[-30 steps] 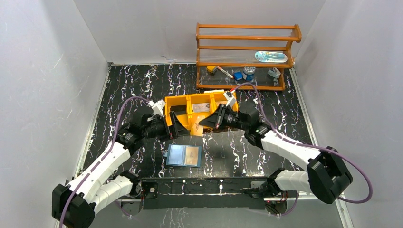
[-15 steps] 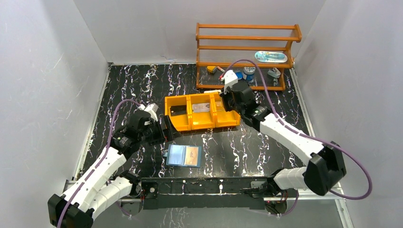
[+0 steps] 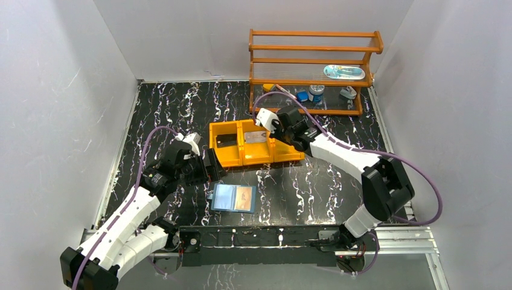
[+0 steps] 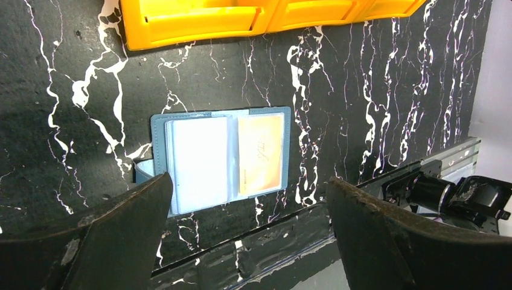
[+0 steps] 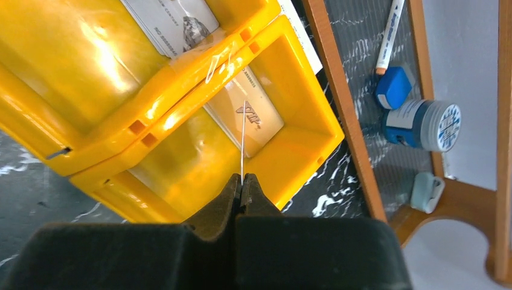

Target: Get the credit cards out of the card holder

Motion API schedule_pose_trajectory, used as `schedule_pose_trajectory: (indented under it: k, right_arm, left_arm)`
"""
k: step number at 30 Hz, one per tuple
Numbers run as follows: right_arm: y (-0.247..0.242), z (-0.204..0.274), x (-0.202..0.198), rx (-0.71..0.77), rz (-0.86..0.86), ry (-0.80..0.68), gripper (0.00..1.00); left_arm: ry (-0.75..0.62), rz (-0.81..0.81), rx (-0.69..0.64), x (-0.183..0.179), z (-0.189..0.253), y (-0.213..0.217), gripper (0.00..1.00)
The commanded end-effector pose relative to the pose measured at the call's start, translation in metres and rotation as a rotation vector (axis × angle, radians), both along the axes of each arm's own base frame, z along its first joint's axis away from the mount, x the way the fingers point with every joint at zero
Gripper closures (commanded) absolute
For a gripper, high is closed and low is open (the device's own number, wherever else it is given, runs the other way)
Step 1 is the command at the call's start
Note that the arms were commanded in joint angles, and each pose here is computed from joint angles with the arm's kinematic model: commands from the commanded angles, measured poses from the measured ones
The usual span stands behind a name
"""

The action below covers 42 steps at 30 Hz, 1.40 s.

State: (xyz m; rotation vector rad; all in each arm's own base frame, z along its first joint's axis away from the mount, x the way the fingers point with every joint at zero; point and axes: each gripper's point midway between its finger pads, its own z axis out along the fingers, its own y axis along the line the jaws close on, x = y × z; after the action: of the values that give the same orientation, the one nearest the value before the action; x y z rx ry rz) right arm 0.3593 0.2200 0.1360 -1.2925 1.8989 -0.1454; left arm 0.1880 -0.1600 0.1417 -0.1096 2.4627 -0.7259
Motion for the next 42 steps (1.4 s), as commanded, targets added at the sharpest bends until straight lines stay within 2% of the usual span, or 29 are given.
schedule_pose_trajectory:
  k: [1, 10, 21, 25, 28, 30, 37, 42]
  right_arm:
    - [0.007, 0.015, 0.030, -0.076, 0.091, -0.101, 1.00]
    - [0.006, -0.007, 0.062, -0.210, 0.130, -0.154, 1.00]
    - [0.021, -0.034, 0.082, -0.254, 0.236, -0.180, 0.98]
    - [0.022, -0.047, 0.083, -0.266, 0.241, -0.153, 0.85]
    - [0.021, -0.050, 0.079, -0.256, 0.235, -0.114, 0.81]
    - [0.018, -0.048, 0.075, -0.230, 0.216, -0.097, 0.71]
    - [0.020, -0.024, 0.066, -0.118, 0.178, -0.103, 0.52]
    - [0.017, -0.004, 0.064, -0.048, 0.143, -0.128, 0.46]
  left_arm:
    - [-0.037, -0.006, 0.012, 0.002, 0.014, 0.003, 0.02]
    - [-0.044, -0.002, 0.026, 0.000, 0.014, 0.007, 0.02]
    - [-0.039, -0.006, 0.048, -0.002, 0.012, 0.010, 0.02]
    - [-0.040, -0.001, 0.059, -0.002, 0.011, 0.012, 0.02]
    - [-0.038, -0.011, 0.059, -0.003, 0.011, 0.012, 0.02]
    - [-0.031, -0.015, 0.061, -0.005, 0.009, 0.012, 0.02]
    - [-0.016, -0.018, 0.061, -0.006, 0.004, 0.011, 0.02]
    - [0.000, -0.022, 0.051, -0.006, 0.001, 0.008, 0.02]
